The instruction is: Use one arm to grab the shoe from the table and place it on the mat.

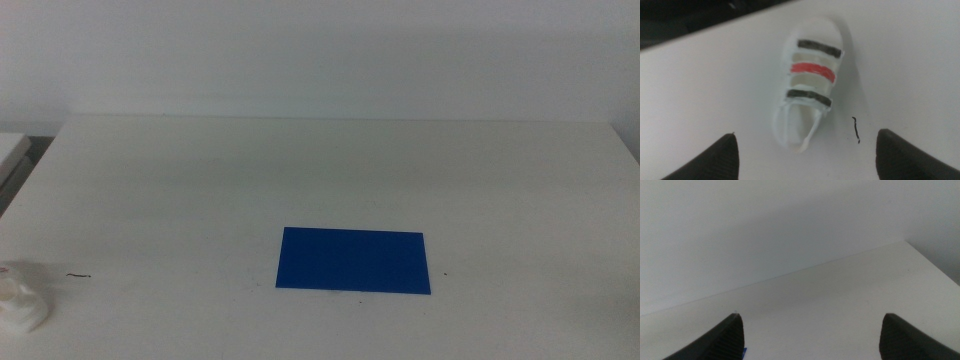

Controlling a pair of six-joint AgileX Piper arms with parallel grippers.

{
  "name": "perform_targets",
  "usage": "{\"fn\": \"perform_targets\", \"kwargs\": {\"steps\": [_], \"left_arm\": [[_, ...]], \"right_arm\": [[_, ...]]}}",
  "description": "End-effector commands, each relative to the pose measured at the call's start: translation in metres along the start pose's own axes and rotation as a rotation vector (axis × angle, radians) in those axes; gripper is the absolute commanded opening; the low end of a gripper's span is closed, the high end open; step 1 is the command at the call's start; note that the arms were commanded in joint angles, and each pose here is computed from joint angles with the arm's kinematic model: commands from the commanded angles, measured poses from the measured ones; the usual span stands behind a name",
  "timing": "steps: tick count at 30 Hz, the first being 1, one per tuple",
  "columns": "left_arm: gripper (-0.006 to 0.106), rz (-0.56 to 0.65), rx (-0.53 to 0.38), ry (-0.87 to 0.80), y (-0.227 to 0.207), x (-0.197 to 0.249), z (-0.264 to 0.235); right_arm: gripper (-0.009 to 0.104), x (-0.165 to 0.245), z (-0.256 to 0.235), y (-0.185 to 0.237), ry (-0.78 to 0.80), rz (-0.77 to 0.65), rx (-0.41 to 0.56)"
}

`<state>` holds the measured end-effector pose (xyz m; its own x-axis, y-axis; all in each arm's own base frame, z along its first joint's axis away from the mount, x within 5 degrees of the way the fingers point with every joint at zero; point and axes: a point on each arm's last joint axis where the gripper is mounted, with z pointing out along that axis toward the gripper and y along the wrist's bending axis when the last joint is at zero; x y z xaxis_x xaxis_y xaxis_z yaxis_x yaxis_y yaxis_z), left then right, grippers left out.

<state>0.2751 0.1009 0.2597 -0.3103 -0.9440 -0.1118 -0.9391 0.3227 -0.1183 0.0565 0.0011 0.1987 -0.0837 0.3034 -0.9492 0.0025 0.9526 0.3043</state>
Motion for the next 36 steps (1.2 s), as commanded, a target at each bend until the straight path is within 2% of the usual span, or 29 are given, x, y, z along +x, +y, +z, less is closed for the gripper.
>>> {"fn": "perform_targets", "kwargs": {"steps": [1,9,11,13,15,18,19,21,23,28,31,36], "left_arm": [[0.094,-0.008,0.032,0.018,-0.004,0.001,0.024],[0.093,0.048,-0.019,0.057,-0.015,-0.007,0.087],[0.091,0.055,-0.023,0.060,-0.017,-0.008,0.096],[0.083,0.051,-0.033,0.073,-0.017,-0.008,0.104],[0.068,0.041,-0.045,0.090,-0.017,-0.007,0.108],[0.033,0.025,-0.075,0.105,-0.027,0.001,0.097],[0.019,0.025,-0.087,0.084,-0.038,0.008,0.085],[-0.002,0.020,-0.090,0.048,-0.063,0.029,0.061],[-0.002,0.031,-0.065,0.060,-0.092,0.060,0.042],[-0.002,0.050,0.077,0.117,-0.163,0.162,0.010],[-0.002,0.071,0.069,0.140,-0.186,0.222,0.005],[-0.002,0.140,0.086,0.165,-0.208,0.289,0.014]], "right_arm": [[0.079,0.000,0.000,0.000,-0.010,-0.015,-0.004],[0.079,0.000,0.000,0.000,-0.010,-0.015,-0.004],[0.079,0.000,0.000,0.000,-0.010,-0.015,-0.004],[0.079,0.000,0.000,0.000,-0.010,-0.015,-0.004],[0.079,0.000,0.000,0.000,-0.010,-0.015,-0.004],[0.079,0.000,0.000,0.000,-0.010,-0.015,-0.004],[0.079,0.000,0.000,0.000,-0.010,-0.015,-0.004],[0.079,0.000,0.000,0.000,-0.010,-0.015,-0.004],[0.079,0.000,0.000,0.000,-0.010,-0.015,-0.004],[0.079,0.000,0.000,0.000,-0.010,-0.015,-0.004],[0.079,0.000,0.000,0.000,-0.010,-0.015,-0.004],[0.079,0.000,0.000,0.000,-0.010,-0.015,-0.004]]}}
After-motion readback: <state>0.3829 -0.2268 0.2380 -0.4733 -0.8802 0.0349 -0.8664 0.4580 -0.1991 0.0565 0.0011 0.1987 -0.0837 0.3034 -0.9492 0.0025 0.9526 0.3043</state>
